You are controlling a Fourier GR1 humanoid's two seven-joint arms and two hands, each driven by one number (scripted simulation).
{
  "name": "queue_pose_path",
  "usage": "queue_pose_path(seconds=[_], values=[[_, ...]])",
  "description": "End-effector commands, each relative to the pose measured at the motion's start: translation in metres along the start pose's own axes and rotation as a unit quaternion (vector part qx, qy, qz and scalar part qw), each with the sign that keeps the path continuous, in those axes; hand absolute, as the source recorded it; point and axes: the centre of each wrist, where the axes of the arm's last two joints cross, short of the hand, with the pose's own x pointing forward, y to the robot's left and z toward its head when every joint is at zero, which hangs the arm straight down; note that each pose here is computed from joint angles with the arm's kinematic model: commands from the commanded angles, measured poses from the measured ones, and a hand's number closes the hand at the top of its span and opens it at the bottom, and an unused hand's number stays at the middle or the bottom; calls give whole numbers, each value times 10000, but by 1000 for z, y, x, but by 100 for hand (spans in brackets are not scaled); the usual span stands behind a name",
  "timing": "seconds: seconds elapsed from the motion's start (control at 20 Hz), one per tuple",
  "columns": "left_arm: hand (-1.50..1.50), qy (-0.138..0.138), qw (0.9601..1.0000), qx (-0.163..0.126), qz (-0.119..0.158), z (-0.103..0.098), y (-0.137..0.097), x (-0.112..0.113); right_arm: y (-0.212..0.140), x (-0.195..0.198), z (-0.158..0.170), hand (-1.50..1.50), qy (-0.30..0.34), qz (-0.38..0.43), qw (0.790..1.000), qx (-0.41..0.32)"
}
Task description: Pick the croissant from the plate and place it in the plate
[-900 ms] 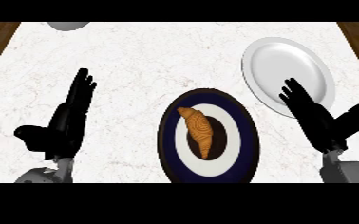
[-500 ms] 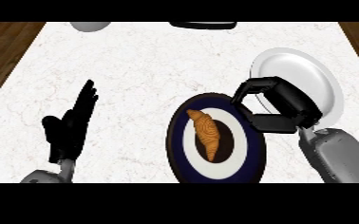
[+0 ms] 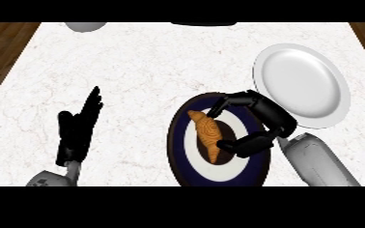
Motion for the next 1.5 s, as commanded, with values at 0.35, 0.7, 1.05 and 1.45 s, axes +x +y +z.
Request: queue_pose_path(seconds=[0.35,0.7,1.05,1.45], values=[[0,147,9997,188,-25,-3,2,-6,-18,11,-32,-150,-276,2344,9545,1824],[0,89,9998,148,-80,2,5,4,-6,49,-78,-150,321,3504,9030,2466],[0,184,9997,154,-24,2,-1,-23,15,41,-91,-150,1277,3885,8416,3529],[0,67,9999,138,32,3,2,-9,36,29,-113,-150,1659,3852,8312,3651]])
